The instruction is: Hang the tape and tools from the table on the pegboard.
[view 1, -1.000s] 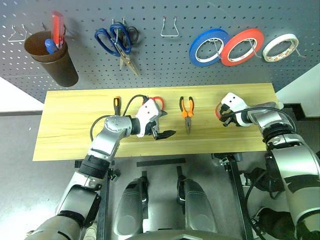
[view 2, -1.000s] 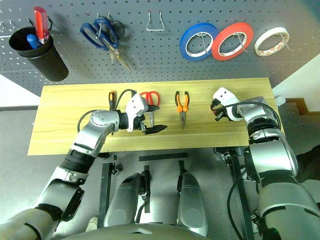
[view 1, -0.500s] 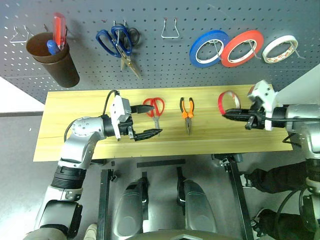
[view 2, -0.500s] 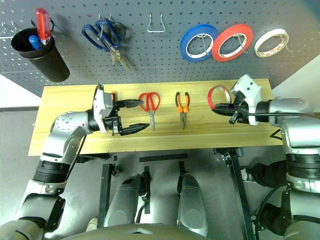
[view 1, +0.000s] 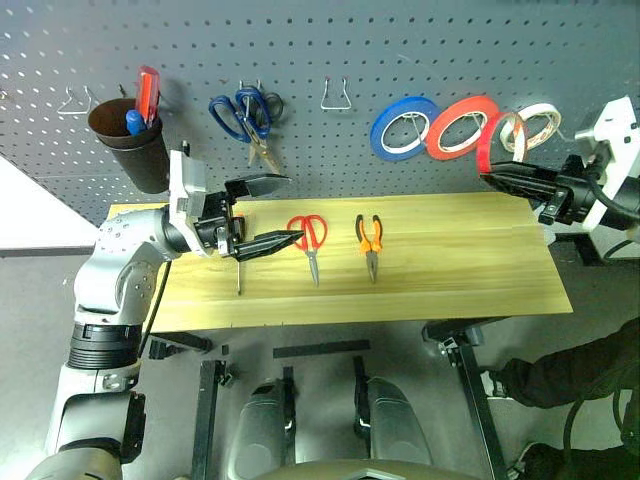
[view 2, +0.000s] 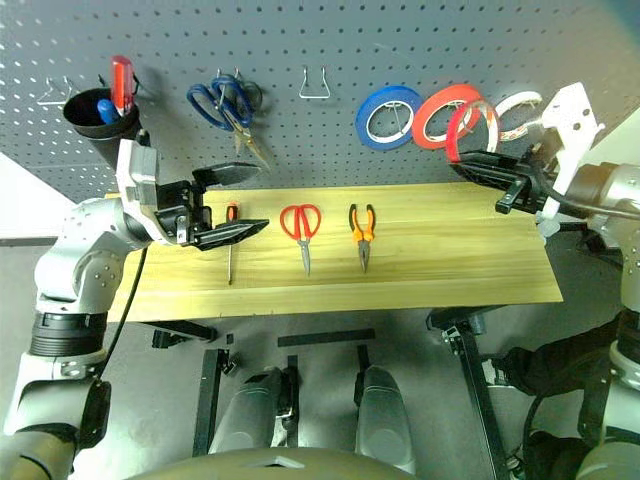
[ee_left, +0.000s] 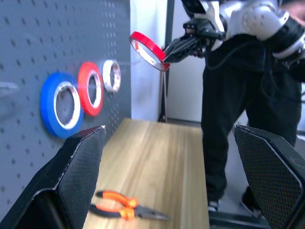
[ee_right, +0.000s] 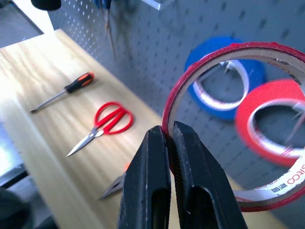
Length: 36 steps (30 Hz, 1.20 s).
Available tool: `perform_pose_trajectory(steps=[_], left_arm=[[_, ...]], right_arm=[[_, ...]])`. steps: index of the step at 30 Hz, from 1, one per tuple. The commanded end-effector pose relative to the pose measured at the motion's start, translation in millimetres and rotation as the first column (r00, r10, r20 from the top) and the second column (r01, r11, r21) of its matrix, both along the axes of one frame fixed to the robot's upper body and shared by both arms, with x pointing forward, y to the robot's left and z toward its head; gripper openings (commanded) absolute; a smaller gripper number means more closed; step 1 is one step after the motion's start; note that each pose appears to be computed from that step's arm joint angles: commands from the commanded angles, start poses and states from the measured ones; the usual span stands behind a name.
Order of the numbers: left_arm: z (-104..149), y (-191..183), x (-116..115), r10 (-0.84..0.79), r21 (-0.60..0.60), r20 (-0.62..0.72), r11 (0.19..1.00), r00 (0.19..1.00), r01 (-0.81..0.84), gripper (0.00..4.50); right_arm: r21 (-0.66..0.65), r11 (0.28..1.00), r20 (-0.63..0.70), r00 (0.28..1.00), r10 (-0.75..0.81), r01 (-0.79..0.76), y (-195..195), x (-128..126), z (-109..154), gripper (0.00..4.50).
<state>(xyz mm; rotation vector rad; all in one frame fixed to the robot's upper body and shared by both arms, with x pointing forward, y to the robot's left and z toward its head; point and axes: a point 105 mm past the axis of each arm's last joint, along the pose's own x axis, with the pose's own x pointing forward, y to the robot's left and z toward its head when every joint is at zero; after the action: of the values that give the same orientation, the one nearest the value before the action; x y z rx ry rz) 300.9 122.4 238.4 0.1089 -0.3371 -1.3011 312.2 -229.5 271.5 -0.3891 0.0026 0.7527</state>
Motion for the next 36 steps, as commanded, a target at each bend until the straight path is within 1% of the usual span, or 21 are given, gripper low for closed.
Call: perform_pose_trajectory(steps=[1, 8, 14, 19, 23, 25, 28, 32, 36], left_arm=[[20.0, 0.8, -2.7, 0.019, -0.016, 0.064, 1.0, 0.998, -0.018, 4.5], [22.7, -4.1, 2.2, 0.051, 0.011, 0.072, 0.999, 0.996, -0.052, 4.5], [20.5, -2.1, 4.5, 0.087, 0.021, 0.066, 0.996, 0.994, -0.089, 4.5], [13.5, 0.3, 5.5, 0.113, 0.035, 0.05, 0.993, 0.992, -0.115, 4.5], [10.0, 3.2, 6.4, 0.127, 0.037, 0.042, 0.991, 0.991, -0.128, 4.5], [6.3, 4.6, 6.2, 0.131, 0.051, 0.038, 0.99, 0.991, -0.133, 4.5], [3.7, 6.9, 6.8, 0.141, 0.054, 0.034, 0.988, 0.989, -0.142, 4.5], [2.1, 8.3, 6.3, 0.146, 0.049, 0.028, 0.988, 0.989, -0.147, 4.5], [-2.4, 10.7, 6.4, 0.156, 0.055, 0.014, 0.986, 0.988, -0.156, 4.5]], right_arm=[[-0.037, 0.999, 0.056, 0.998, -0.013, 0.015, 1.4, 13.0, -0.2, 0.02], [-0.091, 0.992, 0.064, 0.995, -0.079, 0.084, 1.9, 54.2, -33.2, 0.02], [-0.08, 0.99, 0.076, 0.991, -0.11, 0.116, 7.4, 83.6, -44.9, 0.02], [-0.096, 0.982, 0.062, 0.986, -0.157, 0.162, 8.5, 107.5, -53.8, 0.02], [-0.074, 0.964, 0.034, 0.967, -0.252, 0.254, 0.4, 127.3, -60.9, 0.02], [-0.08, 0.958, 0.03, 0.962, -0.273, 0.274, -2.1, 131.7, -64.3, 0.02], [-0.071, 0.962, 0.02, 0.965, -0.262, 0.263, -0.6, 133.6, -64.9, 0.82], [-0.075, 0.973, 0.022, 0.976, -0.217, 0.218, -0.1, 129.0, -61.5, 2.11], [-0.092, 0.983, 0.0, 0.988, -0.157, 0.157, -5.2, 115.2, -54.4, 3.44]])
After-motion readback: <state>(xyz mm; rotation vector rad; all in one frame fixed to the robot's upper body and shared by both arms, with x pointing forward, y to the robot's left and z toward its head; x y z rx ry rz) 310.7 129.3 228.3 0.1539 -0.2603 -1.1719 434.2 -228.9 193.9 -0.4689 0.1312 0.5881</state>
